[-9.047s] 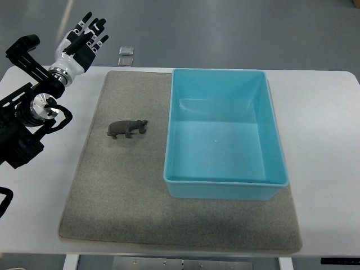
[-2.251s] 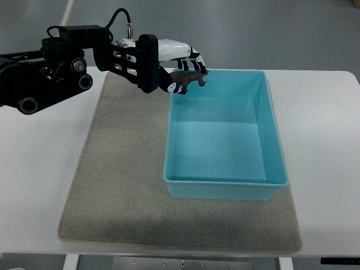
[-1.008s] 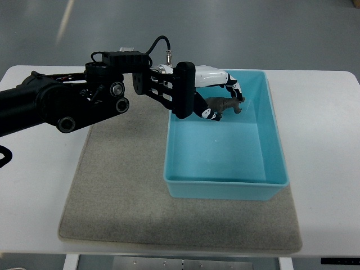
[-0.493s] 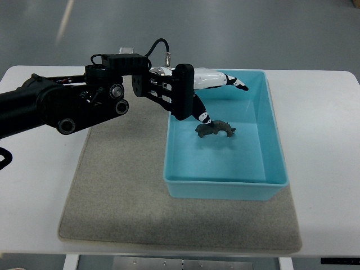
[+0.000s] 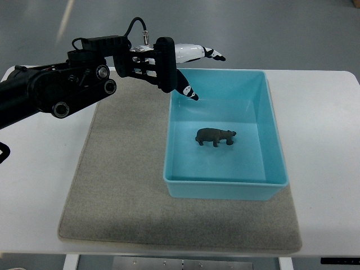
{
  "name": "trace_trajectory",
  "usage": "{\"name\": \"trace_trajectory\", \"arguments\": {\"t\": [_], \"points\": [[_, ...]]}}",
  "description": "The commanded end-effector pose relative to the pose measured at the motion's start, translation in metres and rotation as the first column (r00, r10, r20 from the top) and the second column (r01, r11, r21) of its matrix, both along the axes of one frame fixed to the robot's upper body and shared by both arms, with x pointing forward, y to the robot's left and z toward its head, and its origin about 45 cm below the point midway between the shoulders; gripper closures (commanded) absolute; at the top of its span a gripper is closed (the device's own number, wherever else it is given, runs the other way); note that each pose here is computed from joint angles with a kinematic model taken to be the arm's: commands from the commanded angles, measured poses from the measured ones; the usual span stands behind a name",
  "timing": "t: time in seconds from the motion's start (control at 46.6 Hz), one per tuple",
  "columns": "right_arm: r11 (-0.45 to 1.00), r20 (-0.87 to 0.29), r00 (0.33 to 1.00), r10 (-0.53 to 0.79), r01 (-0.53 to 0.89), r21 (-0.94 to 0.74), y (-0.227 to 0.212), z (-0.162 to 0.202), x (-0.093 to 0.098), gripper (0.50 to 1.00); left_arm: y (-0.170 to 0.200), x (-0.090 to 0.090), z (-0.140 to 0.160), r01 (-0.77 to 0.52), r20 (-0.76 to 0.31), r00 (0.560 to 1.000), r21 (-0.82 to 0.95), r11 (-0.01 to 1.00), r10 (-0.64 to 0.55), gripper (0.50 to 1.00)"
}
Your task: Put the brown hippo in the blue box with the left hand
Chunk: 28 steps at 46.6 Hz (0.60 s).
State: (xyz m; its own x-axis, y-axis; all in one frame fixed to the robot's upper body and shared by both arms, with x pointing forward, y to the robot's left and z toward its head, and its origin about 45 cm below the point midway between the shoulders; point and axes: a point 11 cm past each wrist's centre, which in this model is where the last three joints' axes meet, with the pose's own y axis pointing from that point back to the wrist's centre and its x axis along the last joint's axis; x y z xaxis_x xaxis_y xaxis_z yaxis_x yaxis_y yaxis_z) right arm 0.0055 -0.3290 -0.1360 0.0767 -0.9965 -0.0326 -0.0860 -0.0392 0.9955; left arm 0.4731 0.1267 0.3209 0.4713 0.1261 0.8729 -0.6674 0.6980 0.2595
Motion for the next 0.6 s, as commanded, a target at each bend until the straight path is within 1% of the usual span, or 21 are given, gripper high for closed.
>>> {"name": "trace_trajectory", "arguments": {"t": [0.0, 0.107, 0.15, 0.279, 0.3, 0.343, 0.45, 0.579], "points": [[1.0, 0.0, 1.0, 0.0, 0.0, 0.0, 0.0, 0.0, 0.0, 0.564, 0.014, 0.009, 0.0, -0.05, -0.006, 0.999, -0.009, 0.999, 0.05, 0.566], [1.0, 0.0, 1.0, 0.0, 0.0, 0.0, 0.0, 0.0, 0.0, 0.564, 0.028, 0.018, -0.001, -0.102, -0.021, 0.995, -0.028, 0.994, 0.102, 0.561], [1.0, 0.0, 1.0, 0.0, 0.0, 0.0, 0.0, 0.0, 0.0, 0.564, 0.034, 0.021, 0.0, -0.123, -0.027, 0.992, -0.037, 0.992, 0.122, 0.542], [1.0, 0.0, 1.0, 0.0, 0.0, 0.0, 0.0, 0.0, 0.0, 0.564, 0.051, 0.03, 0.0, -0.185, -0.047, 0.982, -0.066, 0.981, 0.182, 0.536], [1.0, 0.0, 1.0, 0.0, 0.0, 0.0, 0.0, 0.0, 0.0, 0.564, 0.059, 0.033, 0.0, -0.208, -0.052, 0.977, -0.072, 0.975, 0.205, 0.531], [1.0, 0.0, 1.0, 0.0, 0.0, 0.0, 0.0, 0.0, 0.0, 0.564, 0.065, 0.036, 0.0, -0.231, -0.059, 0.972, -0.08, 0.97, 0.227, 0.506], [1.0, -0.001, 1.0, 0.0, 0.0, 0.0, 0.0, 0.0, 0.0, 0.564, 0.082, 0.043, 0.0, -0.293, -0.083, 0.955, -0.112, 0.949, 0.285, 0.504], [1.0, 0.0, 1.0, 0.0, 0.0, 0.0, 0.0, 0.0, 0.0, 0.564, 0.095, 0.046, -0.005, -0.355, -0.14, 0.932, -0.171, 0.919, 0.334, 0.504]]}}
